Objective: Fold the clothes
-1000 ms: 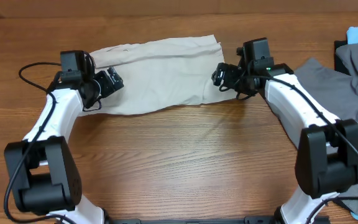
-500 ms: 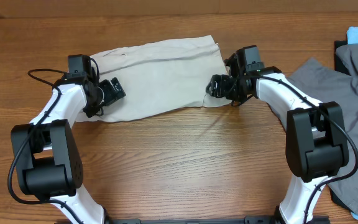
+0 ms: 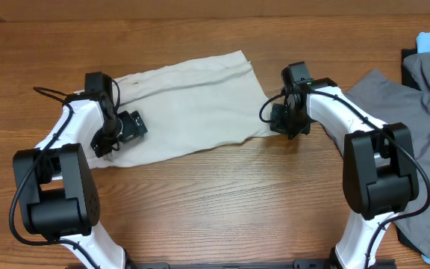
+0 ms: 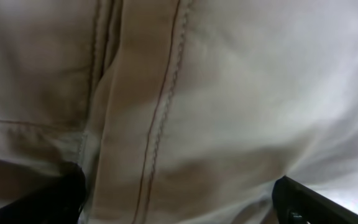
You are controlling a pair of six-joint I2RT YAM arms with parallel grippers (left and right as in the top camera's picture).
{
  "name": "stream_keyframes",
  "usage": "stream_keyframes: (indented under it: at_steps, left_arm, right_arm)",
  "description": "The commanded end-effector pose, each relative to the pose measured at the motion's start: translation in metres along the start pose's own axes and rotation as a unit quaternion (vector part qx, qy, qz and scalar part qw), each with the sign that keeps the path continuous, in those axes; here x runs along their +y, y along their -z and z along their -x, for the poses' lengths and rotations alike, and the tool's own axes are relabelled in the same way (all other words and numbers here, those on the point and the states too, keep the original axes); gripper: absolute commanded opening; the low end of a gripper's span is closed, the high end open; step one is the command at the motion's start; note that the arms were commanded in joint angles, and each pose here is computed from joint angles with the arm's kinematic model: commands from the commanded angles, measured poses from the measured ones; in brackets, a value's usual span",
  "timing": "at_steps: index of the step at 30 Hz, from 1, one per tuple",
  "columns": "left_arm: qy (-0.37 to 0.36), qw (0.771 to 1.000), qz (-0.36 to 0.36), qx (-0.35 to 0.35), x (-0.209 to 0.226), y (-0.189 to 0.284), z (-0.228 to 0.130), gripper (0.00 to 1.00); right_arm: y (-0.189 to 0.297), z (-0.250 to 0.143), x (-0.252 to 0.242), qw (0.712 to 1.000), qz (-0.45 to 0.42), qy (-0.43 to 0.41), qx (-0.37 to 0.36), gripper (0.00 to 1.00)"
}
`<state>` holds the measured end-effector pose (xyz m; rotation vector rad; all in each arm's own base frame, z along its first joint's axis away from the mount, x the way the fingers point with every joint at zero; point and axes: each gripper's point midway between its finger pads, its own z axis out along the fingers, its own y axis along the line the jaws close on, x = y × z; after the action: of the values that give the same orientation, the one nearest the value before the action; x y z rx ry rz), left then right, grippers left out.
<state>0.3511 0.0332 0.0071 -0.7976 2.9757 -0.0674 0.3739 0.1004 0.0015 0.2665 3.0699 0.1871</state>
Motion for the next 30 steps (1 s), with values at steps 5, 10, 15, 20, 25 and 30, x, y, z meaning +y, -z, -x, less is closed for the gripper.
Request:
stream_keyframes:
  at_steps: [5,10,15,20,25,30]
  left_arm:
    - [-0.015,0.997,0.075,0.01,0.032,-0.007,-0.006,1.0]
    - [-0.016,0.999,0.012,-0.046,0.005,0.03,0.023,1.0]
    - [-0.024,0.99,-0.092,-0.101,-0.036,0.068,0.05,0.98]
    - [-0.03,0.985,-0.124,-0.117,-0.049,0.073,0.058,0.98]
    - [-0.033,0.981,-0.131,-0.14,-0.053,0.076,0.069,0.99]
    - [-0.038,0.977,-0.133,-0.162,-0.057,0.075,0.08,0.96]
  right_arm:
    - [0.067,0.019,-0.007,0.995,-0.016,-0.011,-0.094,0.12]
    - [0.124,0.049,0.047,0.977,0.091,0.107,-0.16,0.2]
    - [0.127,0.043,0.077,0.96,0.147,0.179,-0.155,0.13]
    - [0.098,0.031,0.1,0.952,0.155,0.233,-0.125,0.12]
    - [0.061,0.038,0.115,0.95,0.16,0.242,-0.116,0.14]
    - [0.035,0.057,0.123,0.945,0.165,0.245,-0.139,0.31]
